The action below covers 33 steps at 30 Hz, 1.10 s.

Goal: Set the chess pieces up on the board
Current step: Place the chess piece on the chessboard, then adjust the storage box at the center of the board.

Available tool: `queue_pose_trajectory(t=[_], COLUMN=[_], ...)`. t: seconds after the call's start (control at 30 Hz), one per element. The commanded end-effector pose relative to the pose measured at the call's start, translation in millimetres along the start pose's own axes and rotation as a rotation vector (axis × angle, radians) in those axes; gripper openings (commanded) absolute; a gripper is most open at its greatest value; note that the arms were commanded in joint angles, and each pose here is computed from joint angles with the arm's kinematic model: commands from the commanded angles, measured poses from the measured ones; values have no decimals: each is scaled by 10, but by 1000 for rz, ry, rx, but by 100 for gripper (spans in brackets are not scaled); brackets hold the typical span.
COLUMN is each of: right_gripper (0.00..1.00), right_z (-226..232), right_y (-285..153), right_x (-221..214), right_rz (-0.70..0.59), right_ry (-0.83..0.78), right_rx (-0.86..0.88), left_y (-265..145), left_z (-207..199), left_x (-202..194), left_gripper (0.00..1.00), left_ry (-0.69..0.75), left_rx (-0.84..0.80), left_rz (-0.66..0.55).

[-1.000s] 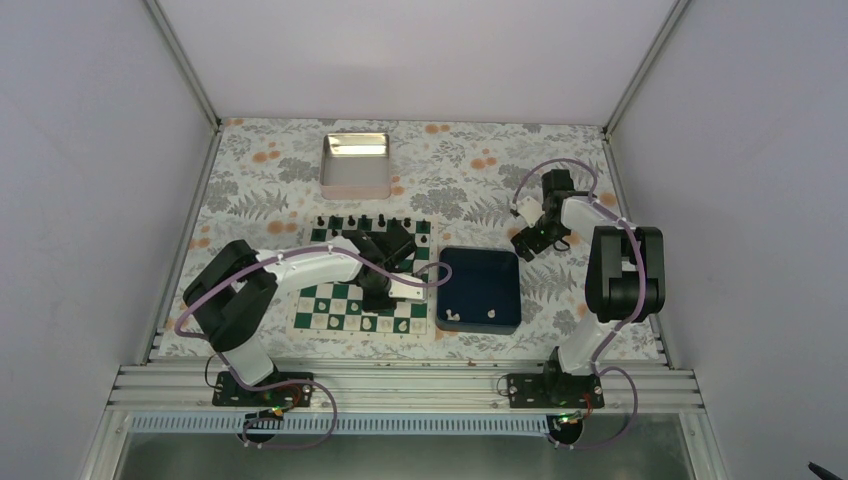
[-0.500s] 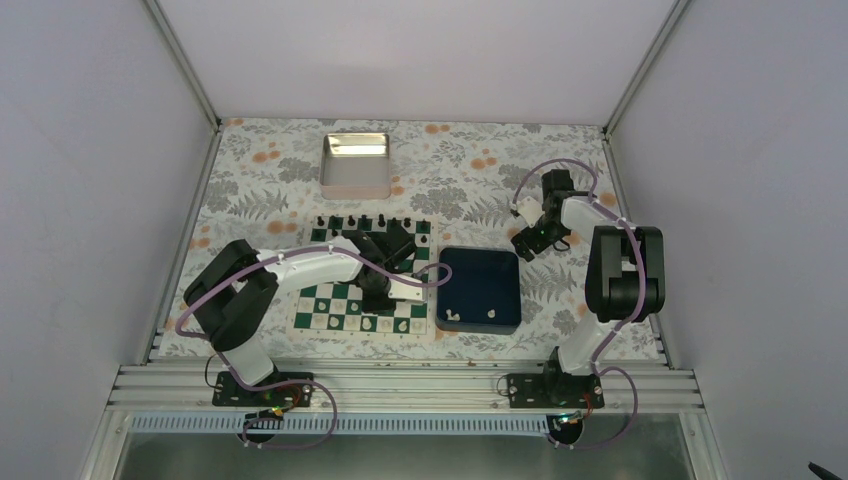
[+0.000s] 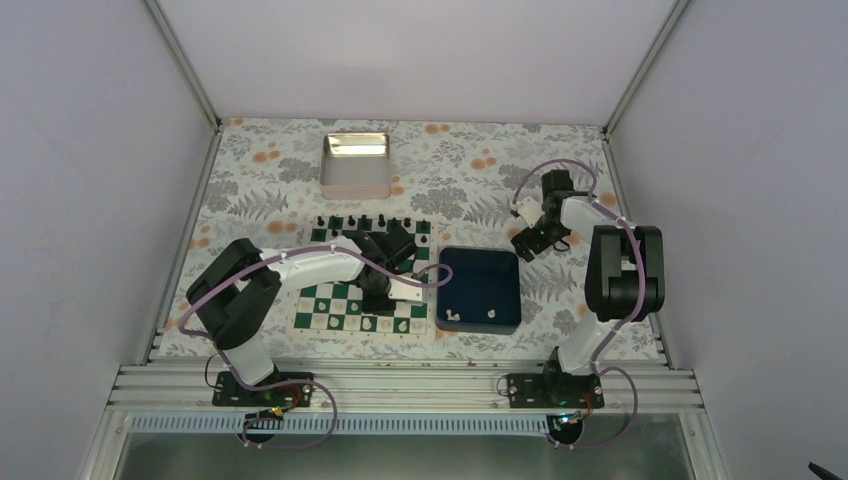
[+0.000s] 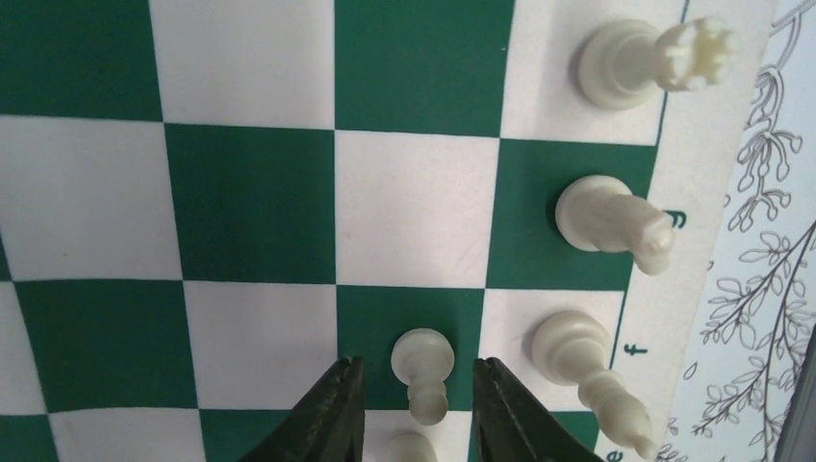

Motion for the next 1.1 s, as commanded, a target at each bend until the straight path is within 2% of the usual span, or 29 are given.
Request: queue_pose_trajectory(t=[0.0,0.17,0.33,0.4,0.47,0.5,0.53,0.57,0.6,0.63,0.67,0.87,1.07], right_gripper=[100,100,100,94,74,58,40,16,6,4,4,4,4], right_z=[-39,-144,-208,-179,-100,-52,-1,47,94,167,265,1030,1545], right_y=[-27,-274,-830,-1021,-1137,-1175,-1194,-1217,-1230,-1241,-1243,-1279,-1193], right_x=[16,92,222,232,188,170,138,113,87,49,-4,-279,-630], right_rz=[-6,-43,-91,-94,-76,-68,-56,-47,-37,-29,-17,0,102], right_ry=[2,-9,-60,-80,-99,-107,-113,-118,-121,-132,-150,-298,-386], right_rx=[-23,-86,-151,-147,-128,-116,-99,-86,-73,-50,-18,167,312], left_y=[-76,-299,-846,-1106,-1319,-1389,-1431,-1445,-1415,-1382,-1305,-882,-779], left_z=[44,143,313,415,525,589,649,724,811,896,982,1362,1590], left_x=[76,135,315,408,544,627,727,819,912,999,1071,1537,1840], left_gripper=[32,38,42,45,48,48,41,27,13,6,3,2,2], left_ry=[9,12,24,34,53,62,72,77,78,76,75,91,103], left_rx=[18,84,204,271,329,355,370,388,404,416,417,374,340], left_rz=[-11,-14,-57,-82,-128,-154,-183,-201,-207,-207,-193,-173,-176])
Point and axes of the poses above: each gripper's point midway between its finger pads, its own y axis out along the fingers, its own z axis along the line the jaws close on, x = y × z, the point moved 2 cm from there along -y, back along the fingers, and after that the axes turned 3 degrees about -y, right-handed, at the moved point
